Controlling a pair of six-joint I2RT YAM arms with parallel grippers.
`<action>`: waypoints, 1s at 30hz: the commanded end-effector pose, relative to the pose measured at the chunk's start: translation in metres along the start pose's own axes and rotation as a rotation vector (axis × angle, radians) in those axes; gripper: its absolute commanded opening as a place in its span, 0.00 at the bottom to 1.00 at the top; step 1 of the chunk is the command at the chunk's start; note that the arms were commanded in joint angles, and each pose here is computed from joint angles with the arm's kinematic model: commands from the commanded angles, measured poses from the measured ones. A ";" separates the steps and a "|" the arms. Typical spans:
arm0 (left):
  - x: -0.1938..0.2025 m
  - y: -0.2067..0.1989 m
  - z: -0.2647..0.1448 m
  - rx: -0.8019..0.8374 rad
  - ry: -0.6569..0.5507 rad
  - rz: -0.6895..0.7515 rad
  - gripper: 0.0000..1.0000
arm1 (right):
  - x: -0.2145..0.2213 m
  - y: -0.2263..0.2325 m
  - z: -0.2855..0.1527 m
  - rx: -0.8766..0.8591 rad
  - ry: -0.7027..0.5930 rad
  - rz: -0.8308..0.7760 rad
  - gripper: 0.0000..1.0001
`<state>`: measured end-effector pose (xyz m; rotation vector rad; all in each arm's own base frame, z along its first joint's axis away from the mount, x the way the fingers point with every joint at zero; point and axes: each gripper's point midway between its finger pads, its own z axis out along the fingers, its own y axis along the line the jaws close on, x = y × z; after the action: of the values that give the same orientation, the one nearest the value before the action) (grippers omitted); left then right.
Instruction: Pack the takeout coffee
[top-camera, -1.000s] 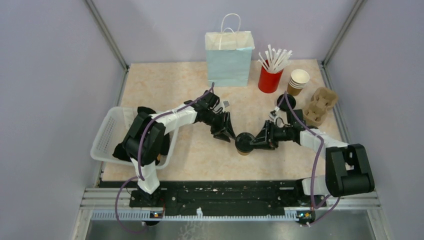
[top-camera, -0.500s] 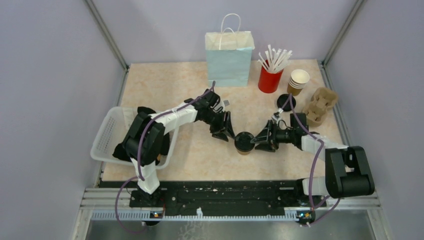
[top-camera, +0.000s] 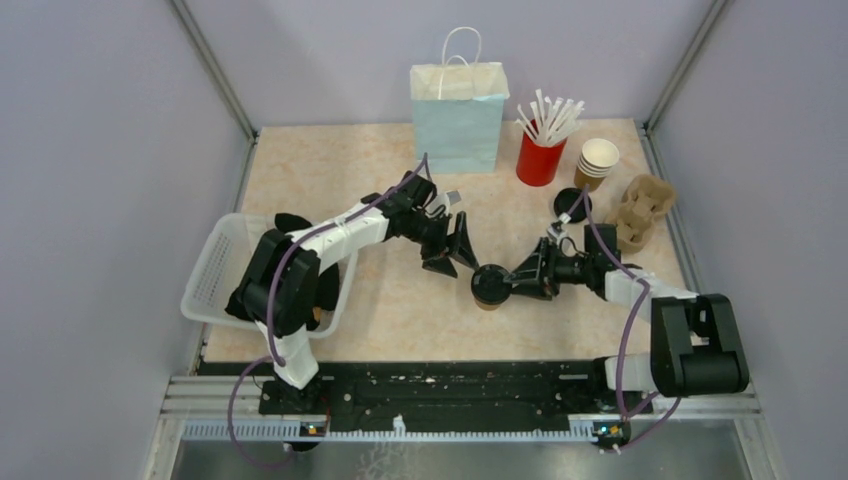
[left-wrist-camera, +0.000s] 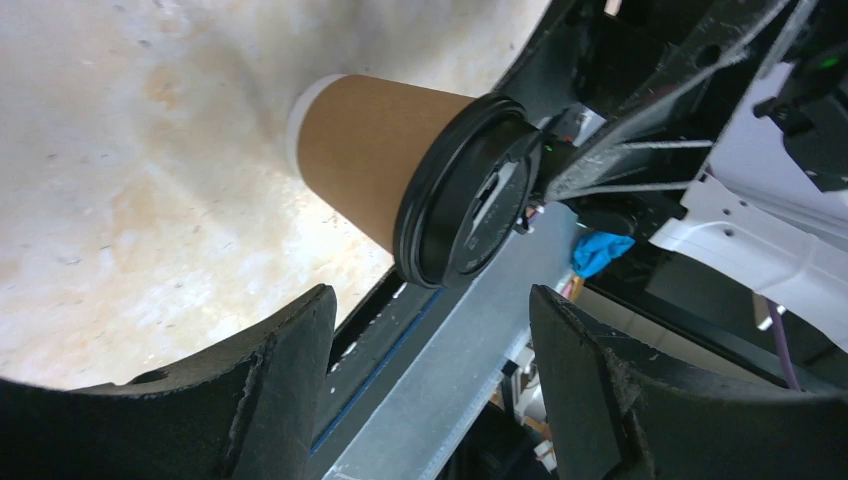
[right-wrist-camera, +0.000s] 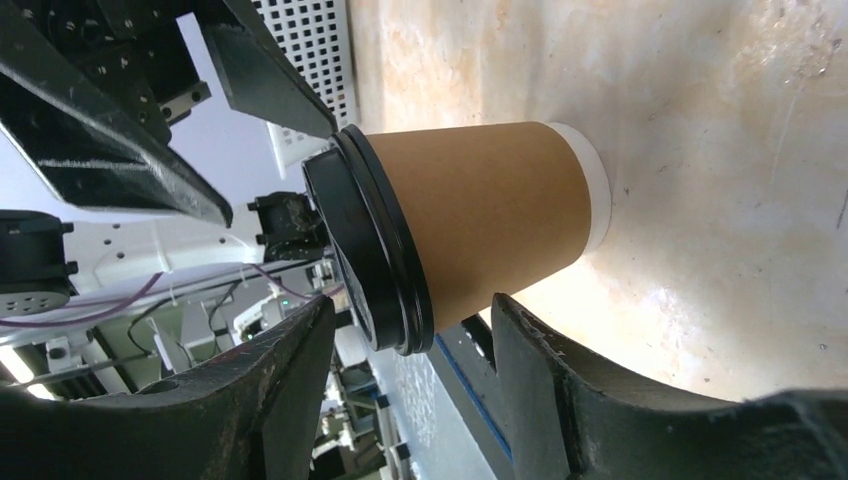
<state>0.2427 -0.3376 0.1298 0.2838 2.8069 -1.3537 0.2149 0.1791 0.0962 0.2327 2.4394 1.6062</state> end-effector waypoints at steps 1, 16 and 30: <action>0.003 -0.019 0.002 0.146 0.019 0.041 0.78 | -0.011 0.003 0.000 -0.038 -0.025 -0.031 0.58; 0.014 0.028 0.024 0.017 0.056 -0.026 0.62 | -0.006 -0.010 0.002 -0.006 -0.024 0.000 0.57; 0.007 0.015 0.019 0.037 0.030 -0.024 0.64 | 0.033 -0.004 0.002 0.006 0.096 0.002 0.79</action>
<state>0.2301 -0.3396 0.1022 0.2606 2.8562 -1.4562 0.1936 0.1812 0.0937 0.2213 2.4914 1.6294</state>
